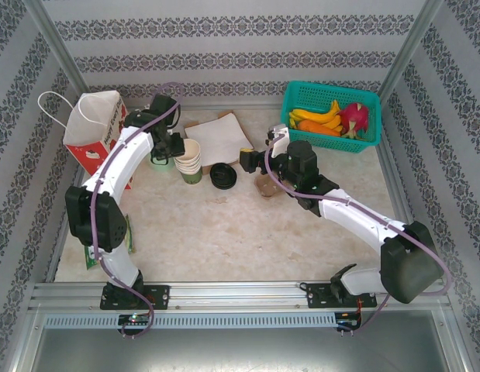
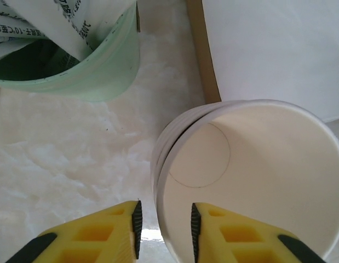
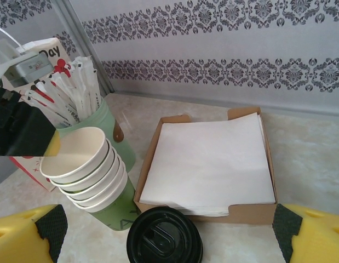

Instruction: Pack the takeout coffee

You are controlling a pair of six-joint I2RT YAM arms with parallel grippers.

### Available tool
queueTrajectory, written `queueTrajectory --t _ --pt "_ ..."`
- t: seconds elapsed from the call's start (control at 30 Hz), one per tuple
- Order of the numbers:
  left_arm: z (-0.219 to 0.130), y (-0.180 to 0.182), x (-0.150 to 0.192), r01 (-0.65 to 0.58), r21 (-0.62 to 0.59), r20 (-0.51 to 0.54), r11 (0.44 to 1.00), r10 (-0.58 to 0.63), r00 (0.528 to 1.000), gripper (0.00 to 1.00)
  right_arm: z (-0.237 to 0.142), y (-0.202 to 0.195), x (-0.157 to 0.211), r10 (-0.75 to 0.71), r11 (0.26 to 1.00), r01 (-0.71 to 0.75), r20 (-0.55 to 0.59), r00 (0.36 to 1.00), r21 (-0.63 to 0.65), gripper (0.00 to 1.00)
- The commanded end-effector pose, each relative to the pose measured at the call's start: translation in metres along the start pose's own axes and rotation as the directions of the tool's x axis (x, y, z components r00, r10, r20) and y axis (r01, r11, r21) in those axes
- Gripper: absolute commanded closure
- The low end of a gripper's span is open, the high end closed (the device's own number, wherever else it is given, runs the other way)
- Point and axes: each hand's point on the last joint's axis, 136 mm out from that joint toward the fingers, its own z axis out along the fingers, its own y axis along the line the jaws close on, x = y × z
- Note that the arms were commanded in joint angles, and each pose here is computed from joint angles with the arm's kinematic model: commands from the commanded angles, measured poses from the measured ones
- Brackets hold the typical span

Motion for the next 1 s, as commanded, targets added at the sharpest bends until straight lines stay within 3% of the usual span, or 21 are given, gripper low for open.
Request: queueTrajectory --t 0.0,0.23,0.47,0.53,0.97 --pt "-0.004 0.005 -0.002 -0.034 -0.043 -0.006 0.999 0.034 0.999 0.71 -0.006 0.017 -0.023 -0.051 0.998 0.054 0.063 0.997 -0.046 0.02" --pt "0.0 0.004 -0.007 -0.043 -0.054 -0.001 0.998 0.043 0.999 0.87 -0.006 0.02 -0.025 -0.066 0.996 0.07 0.067 0.996 -0.053 0.02" --pt "-0.001 0.004 -0.008 -0.041 -0.042 -0.005 0.998 0.041 0.999 0.94 -0.006 0.02 -0.027 -0.071 0.997 0.074 0.074 0.995 -0.038 0.02" --pt "-0.002 0.004 -0.008 -0.018 -0.02 -0.009 1.0 0.017 1.0 1.0 -0.005 0.021 -0.029 -0.08 0.996 0.083 0.077 0.994 -0.042 0.02" --pt "-0.03 0.004 -0.025 0.146 0.206 0.046 0.967 -0.159 0.986 1.0 -0.007 0.031 -0.034 -0.08 0.994 0.085 0.077 0.994 -0.071 0.02"
